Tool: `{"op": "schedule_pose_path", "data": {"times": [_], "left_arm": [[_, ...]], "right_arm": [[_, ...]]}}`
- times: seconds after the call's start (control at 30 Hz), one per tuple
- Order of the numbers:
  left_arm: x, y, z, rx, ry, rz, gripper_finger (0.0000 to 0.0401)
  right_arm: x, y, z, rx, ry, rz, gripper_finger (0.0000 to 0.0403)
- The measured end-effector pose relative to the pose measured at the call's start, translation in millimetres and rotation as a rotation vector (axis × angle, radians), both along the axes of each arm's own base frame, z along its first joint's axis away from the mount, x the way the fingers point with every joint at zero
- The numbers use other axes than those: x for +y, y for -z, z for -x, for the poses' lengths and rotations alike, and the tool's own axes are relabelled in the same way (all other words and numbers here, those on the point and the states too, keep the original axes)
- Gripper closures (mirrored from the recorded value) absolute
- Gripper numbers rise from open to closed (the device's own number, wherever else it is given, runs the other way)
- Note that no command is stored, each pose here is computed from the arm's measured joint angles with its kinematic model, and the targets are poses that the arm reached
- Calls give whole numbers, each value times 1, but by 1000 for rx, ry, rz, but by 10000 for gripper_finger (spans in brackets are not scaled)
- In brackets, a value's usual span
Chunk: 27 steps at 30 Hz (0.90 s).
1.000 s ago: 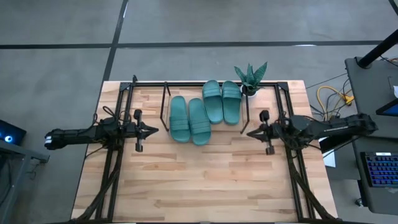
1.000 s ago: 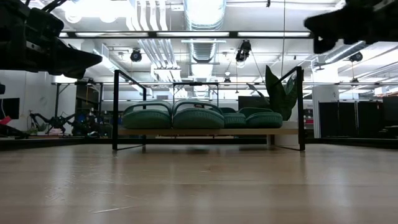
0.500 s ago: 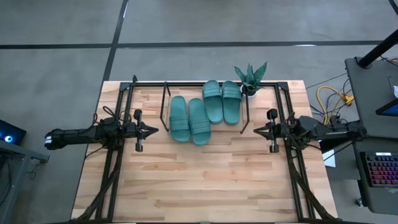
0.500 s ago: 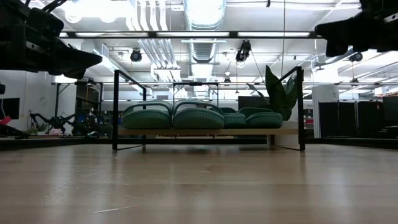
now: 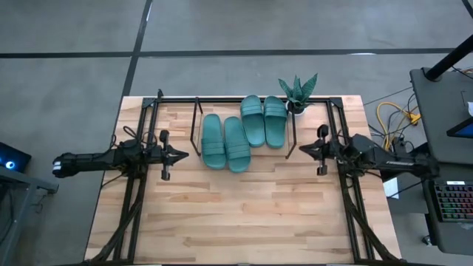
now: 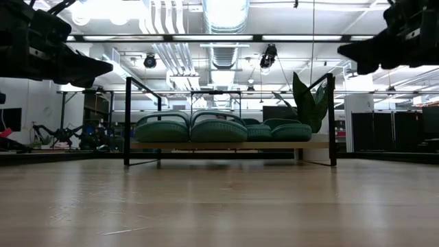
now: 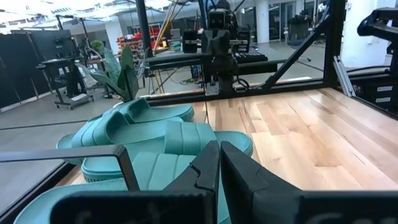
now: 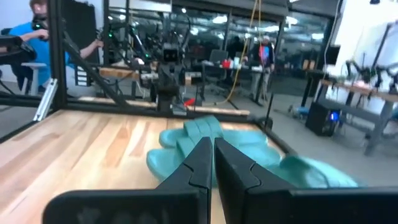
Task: Pick and place slides into the shelf
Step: Return to Home Position
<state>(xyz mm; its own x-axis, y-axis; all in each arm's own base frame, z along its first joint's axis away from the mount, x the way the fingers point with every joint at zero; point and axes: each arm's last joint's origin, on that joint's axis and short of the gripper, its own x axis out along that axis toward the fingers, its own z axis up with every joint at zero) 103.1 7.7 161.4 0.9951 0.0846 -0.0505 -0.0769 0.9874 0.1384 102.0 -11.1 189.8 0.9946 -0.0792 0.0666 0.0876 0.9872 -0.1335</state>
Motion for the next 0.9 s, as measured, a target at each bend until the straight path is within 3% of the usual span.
{"op": "schedule_pose_path", "data": {"times": [0.4,0.6,0.9], "left_arm": [[0,0,0,0,0,0,401],[0,0,0,0,0,0,401],[0,0,0,-1,0,0,401]], "right_arm": [[-1,12,-1,33,-15,-49,394],[2,18,-2,89,-108,-61,394],[2,31,-3,158,-105,-75,394]]}}
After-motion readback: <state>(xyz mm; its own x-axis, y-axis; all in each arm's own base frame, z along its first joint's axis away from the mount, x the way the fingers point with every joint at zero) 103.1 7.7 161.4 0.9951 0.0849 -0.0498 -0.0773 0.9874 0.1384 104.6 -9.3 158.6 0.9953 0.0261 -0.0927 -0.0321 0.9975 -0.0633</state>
